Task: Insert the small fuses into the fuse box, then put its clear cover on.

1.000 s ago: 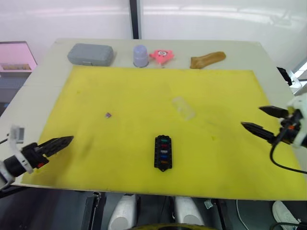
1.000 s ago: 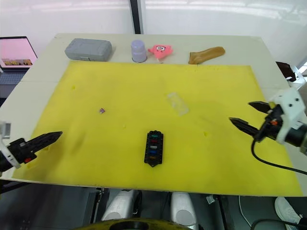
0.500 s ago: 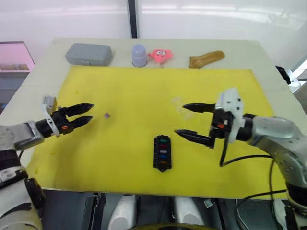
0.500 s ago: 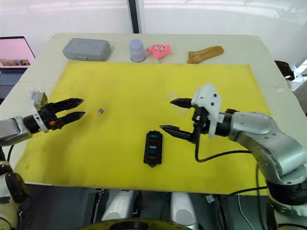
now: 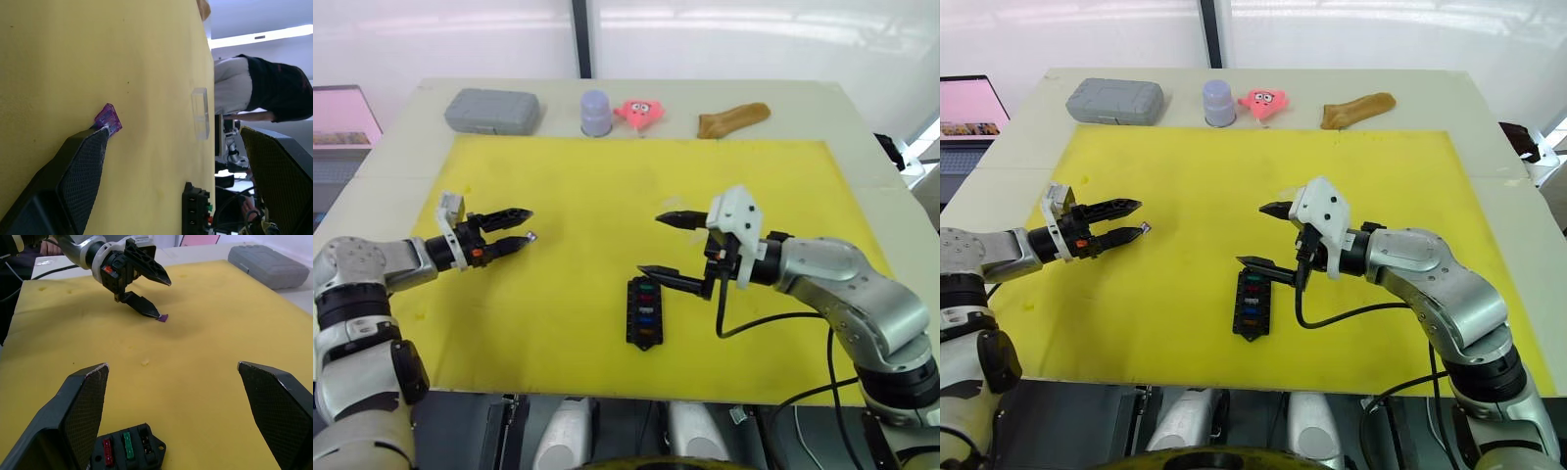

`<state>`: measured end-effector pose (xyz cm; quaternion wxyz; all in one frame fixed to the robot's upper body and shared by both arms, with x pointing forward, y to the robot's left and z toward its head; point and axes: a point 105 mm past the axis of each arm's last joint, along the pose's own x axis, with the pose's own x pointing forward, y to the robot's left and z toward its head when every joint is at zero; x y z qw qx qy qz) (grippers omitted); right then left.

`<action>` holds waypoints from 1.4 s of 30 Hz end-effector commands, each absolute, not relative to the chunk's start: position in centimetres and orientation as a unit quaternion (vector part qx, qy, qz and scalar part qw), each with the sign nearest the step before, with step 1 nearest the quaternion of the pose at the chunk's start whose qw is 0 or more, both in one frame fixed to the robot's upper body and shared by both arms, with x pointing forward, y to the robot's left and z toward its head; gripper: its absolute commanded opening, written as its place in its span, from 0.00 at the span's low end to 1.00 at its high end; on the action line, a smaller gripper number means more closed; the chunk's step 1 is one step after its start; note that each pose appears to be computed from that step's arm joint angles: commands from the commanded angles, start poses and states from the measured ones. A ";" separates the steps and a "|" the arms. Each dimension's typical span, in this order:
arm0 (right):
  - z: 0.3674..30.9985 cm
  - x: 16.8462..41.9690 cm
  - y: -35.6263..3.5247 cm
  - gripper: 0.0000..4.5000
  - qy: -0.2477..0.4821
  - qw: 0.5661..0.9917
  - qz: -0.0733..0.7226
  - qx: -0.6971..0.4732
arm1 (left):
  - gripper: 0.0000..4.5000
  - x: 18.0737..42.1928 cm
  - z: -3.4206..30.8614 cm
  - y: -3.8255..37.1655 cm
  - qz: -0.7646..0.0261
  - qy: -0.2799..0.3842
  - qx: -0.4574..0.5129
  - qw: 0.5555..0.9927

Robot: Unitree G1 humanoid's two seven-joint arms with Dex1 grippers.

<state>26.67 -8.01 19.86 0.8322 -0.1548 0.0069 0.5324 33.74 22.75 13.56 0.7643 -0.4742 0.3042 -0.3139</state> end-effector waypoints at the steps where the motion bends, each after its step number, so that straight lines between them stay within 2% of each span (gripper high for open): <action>1: 20.7 26.5 -7.8 0.99 -0.015 0.828 0.535 -0.169 | 1.00 33.7 13.7 23.8 -0.301 0.295 -0.460 0.781; 14: 20.6 26.9 -8.1 0.99 -0.014 0.830 0.529 -0.178 | 1.00 32.8 13.6 24.6 -0.299 0.298 -0.462 0.780; 25: 21.0 27.1 -8.1 0.99 -0.015 0.829 0.529 -0.180 | 1.00 34.5 12.5 23.0 -0.302 0.289 -0.466 0.780; 29: 21.0 26.9 -8.0 0.99 -0.014 0.828 0.531 -0.180 | 1.00 35.4 12.5 22.8 -0.302 0.267 -0.478 0.780; 41: 20.8 26.6 -7.8 0.99 -0.011 0.830 0.528 -0.180 | 1.00 35.4 11.9 20.8 -0.337 0.284 -0.480 0.759; 42: 20.8 26.6 -7.8 1.00 -0.011 0.830 0.528 -0.180 | 0.95 35.4 11.7 20.7 -0.336 0.288 -0.476 0.760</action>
